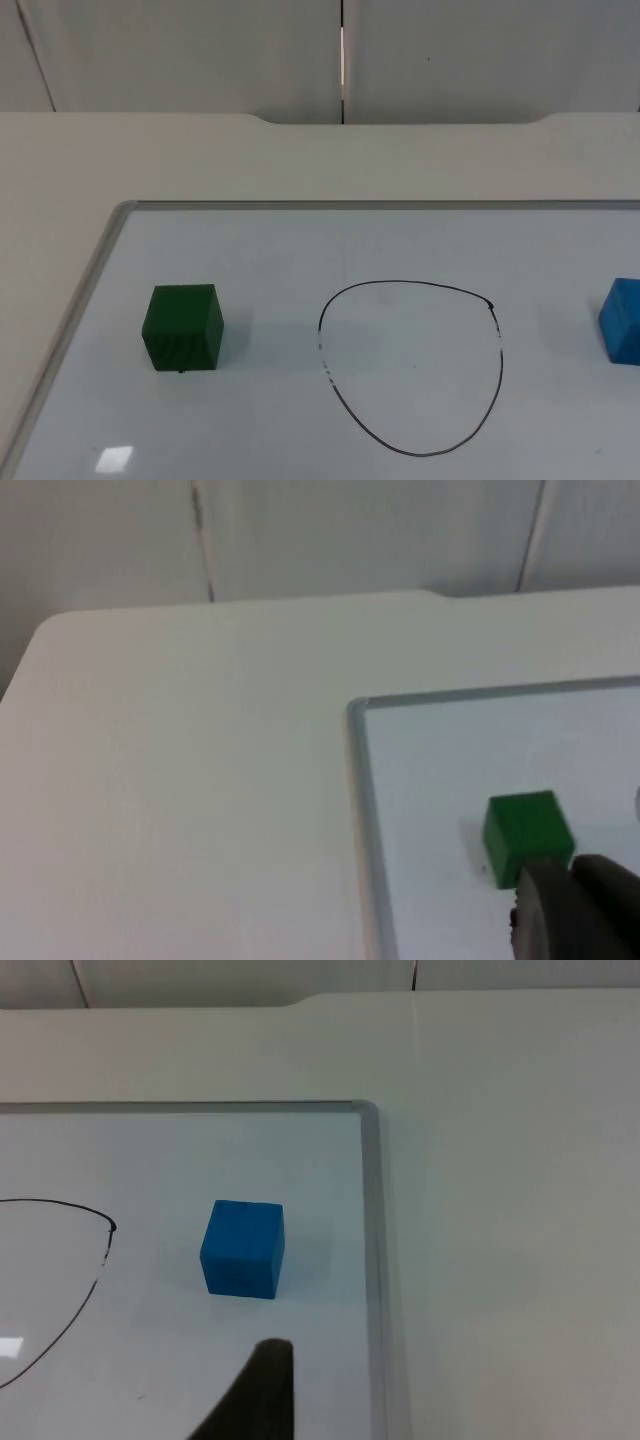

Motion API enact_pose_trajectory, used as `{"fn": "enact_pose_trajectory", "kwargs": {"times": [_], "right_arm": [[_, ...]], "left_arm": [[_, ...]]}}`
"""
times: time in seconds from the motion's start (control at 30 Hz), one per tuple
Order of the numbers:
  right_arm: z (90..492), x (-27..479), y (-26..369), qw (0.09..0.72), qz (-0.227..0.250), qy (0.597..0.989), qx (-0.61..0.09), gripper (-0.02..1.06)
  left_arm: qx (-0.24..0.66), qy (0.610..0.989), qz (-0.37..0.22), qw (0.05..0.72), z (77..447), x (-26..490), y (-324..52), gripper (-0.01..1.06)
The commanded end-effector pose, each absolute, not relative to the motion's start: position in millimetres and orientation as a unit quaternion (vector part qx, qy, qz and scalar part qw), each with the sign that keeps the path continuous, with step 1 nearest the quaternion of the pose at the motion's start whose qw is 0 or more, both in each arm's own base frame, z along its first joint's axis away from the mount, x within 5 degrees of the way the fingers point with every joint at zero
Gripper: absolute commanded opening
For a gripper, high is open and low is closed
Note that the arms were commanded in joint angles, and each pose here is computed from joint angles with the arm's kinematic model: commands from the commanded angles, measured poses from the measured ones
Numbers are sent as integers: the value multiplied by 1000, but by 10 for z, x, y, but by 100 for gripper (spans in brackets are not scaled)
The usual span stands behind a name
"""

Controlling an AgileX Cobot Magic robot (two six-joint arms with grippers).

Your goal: Push the two cubes into the marked area.

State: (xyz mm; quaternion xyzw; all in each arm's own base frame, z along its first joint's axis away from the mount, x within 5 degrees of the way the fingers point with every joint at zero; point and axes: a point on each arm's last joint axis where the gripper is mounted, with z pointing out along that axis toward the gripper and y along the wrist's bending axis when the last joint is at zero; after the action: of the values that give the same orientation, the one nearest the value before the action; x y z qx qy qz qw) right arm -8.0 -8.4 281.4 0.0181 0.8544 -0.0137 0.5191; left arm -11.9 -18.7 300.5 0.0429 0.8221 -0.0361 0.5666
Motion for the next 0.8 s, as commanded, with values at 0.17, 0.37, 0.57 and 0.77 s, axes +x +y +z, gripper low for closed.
{"fn": "enact_pose_trajectory", "kwargs": {"times": [0.17, 0.37, 0.57, 0.77], "right_arm": [[2806, -74, -83, 522, -15, 852, 21, 105], [2806, -74, -83, 522, -15, 852, 21, 105], [2806, -74, -83, 522, -15, 852, 21, 105], [2806, -74, -83, 522, -15, 852, 21, 105]], "left_arm": [[44, 817, -82, 568, 3164, 93, -236, 0], [41, 852, -88, 514, 3164, 513, -201, 0], [32, 895, -92, 435, 3029, 969, -151, 0], [20, 913, -91, 396, 2910, 1247, -112, 0]]}}
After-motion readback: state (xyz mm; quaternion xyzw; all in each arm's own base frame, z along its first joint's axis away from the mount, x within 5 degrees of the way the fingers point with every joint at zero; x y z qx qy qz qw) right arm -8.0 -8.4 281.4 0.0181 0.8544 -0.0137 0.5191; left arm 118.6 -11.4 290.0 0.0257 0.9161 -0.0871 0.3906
